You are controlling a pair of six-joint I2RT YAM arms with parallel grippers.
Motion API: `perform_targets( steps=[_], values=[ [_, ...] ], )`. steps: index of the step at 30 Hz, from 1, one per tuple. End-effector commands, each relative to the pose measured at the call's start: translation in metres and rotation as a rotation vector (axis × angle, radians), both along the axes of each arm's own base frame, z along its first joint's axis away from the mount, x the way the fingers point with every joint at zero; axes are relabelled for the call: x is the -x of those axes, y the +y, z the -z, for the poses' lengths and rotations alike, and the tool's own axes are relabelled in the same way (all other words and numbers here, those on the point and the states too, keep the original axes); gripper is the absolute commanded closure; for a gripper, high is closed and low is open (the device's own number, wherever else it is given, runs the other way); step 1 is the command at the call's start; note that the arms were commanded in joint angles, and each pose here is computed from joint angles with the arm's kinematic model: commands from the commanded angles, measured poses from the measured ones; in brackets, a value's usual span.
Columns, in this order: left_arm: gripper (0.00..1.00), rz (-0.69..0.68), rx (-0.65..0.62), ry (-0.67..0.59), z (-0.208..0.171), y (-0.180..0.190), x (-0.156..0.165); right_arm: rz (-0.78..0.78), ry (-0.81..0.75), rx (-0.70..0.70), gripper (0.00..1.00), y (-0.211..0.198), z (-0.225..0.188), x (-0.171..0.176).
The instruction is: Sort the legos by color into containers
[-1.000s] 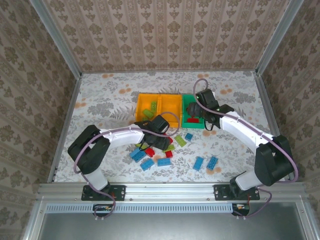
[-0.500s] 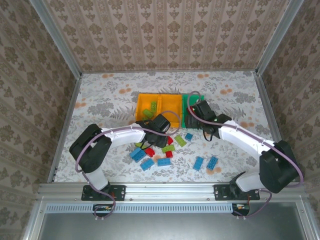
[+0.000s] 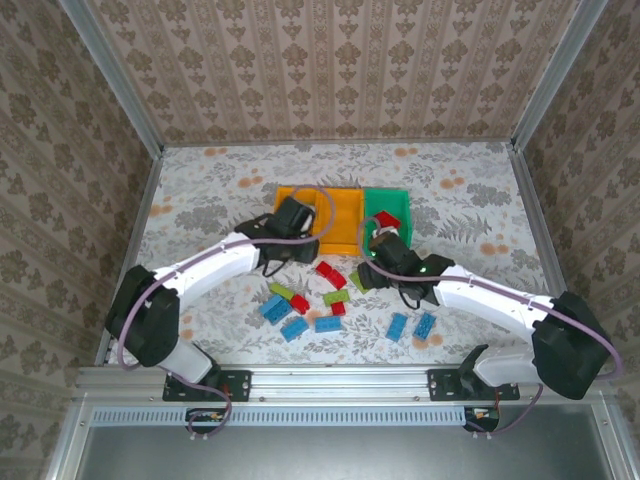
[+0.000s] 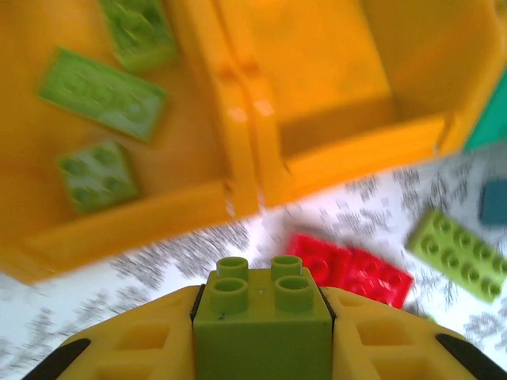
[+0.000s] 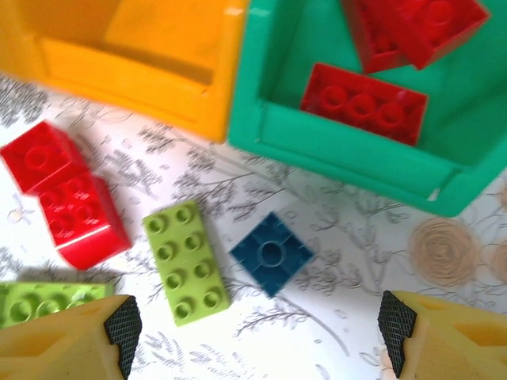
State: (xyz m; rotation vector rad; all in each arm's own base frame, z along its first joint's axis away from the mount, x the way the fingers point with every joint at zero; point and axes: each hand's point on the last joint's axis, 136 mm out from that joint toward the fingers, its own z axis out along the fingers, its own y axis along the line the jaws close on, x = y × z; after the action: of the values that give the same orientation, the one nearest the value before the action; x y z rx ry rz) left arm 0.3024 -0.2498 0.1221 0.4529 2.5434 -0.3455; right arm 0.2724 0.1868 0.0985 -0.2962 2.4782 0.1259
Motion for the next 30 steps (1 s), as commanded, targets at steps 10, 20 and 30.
perform_targets(
  steps=[10,20,30],
  values=[
    [0.65,-0.116,0.090,0.033,0.002,0.033,-0.092,-0.063,0.101,0.083,0.27,0.034,0.049,0.018],
    [0.56,-0.111,0.140,0.047,0.006,0.015,-0.111,-0.045,0.147,0.140,0.30,0.039,0.069,0.016],
    [0.35,-0.103,0.174,0.038,-0.003,0.014,-0.104,-0.010,0.163,0.194,0.35,0.026,0.081,0.001]
  ],
)
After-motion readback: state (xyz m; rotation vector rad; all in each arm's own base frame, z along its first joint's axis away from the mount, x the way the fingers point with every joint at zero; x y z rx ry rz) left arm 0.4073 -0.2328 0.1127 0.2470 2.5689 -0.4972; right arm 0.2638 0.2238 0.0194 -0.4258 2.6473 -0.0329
